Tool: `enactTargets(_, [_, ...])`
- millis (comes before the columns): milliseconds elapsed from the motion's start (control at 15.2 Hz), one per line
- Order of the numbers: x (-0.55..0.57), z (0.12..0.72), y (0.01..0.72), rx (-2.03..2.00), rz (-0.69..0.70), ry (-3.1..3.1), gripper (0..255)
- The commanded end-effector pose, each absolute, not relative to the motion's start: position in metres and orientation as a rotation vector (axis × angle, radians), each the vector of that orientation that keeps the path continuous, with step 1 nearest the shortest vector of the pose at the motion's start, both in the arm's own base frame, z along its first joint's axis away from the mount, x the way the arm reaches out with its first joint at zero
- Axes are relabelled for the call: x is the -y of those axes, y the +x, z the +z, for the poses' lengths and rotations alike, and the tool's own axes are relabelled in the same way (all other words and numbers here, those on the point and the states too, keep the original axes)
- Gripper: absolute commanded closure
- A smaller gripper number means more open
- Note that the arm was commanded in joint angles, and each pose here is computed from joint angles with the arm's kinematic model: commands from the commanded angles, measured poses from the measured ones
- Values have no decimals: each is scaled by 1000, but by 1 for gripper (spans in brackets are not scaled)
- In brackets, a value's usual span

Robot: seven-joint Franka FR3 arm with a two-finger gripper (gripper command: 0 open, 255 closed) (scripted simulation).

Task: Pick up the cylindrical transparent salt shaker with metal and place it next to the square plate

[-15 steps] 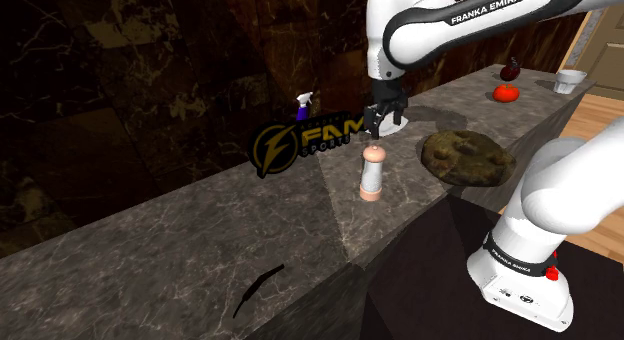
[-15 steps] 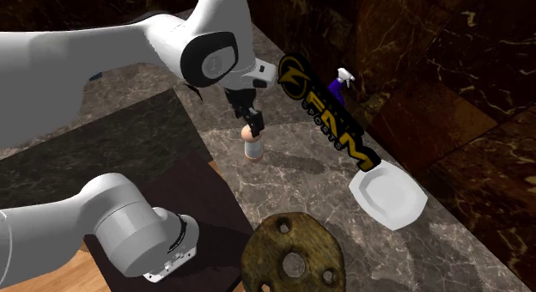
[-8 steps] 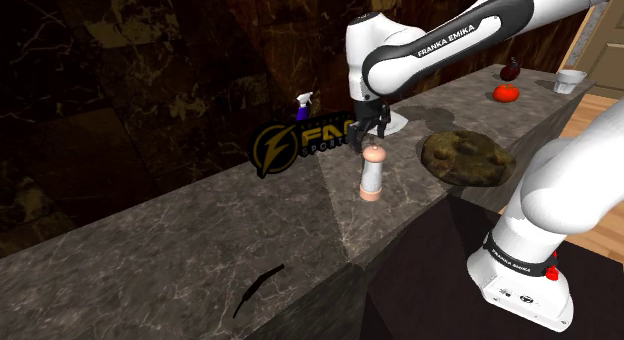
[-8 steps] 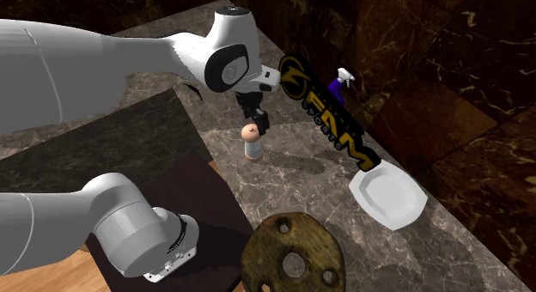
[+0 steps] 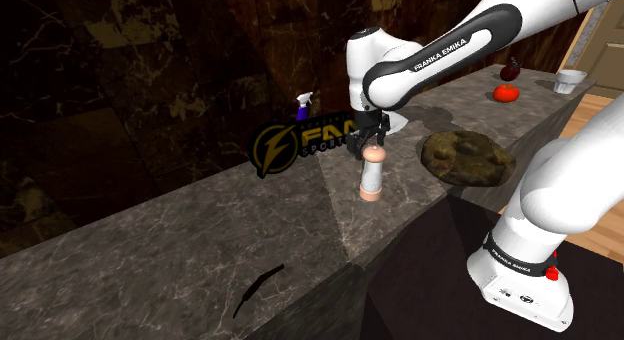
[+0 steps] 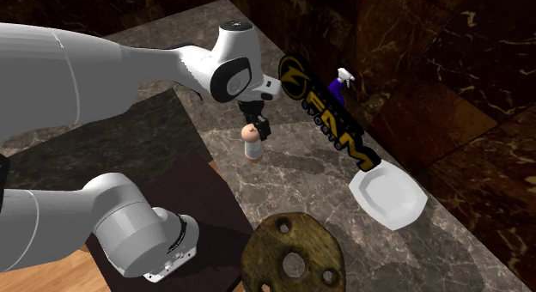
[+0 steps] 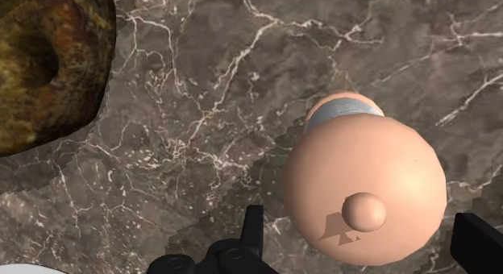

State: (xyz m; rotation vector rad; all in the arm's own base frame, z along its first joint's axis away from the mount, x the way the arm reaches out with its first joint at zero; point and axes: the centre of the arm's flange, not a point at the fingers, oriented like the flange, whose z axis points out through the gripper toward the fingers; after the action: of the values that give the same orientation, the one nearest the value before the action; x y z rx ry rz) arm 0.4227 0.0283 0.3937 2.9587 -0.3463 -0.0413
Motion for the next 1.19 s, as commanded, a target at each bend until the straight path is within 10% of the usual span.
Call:
enactTargets(0, [-28, 393, 423, 346, -41, 2959, 0])
enactTargets(198, [-28, 393, 423, 346, -41, 2959, 0])
enactTargets(264, [-28, 393, 423, 346, -41, 2959, 255])
enactTargets(1122, [-28, 414, 423, 346, -41, 2959, 255])
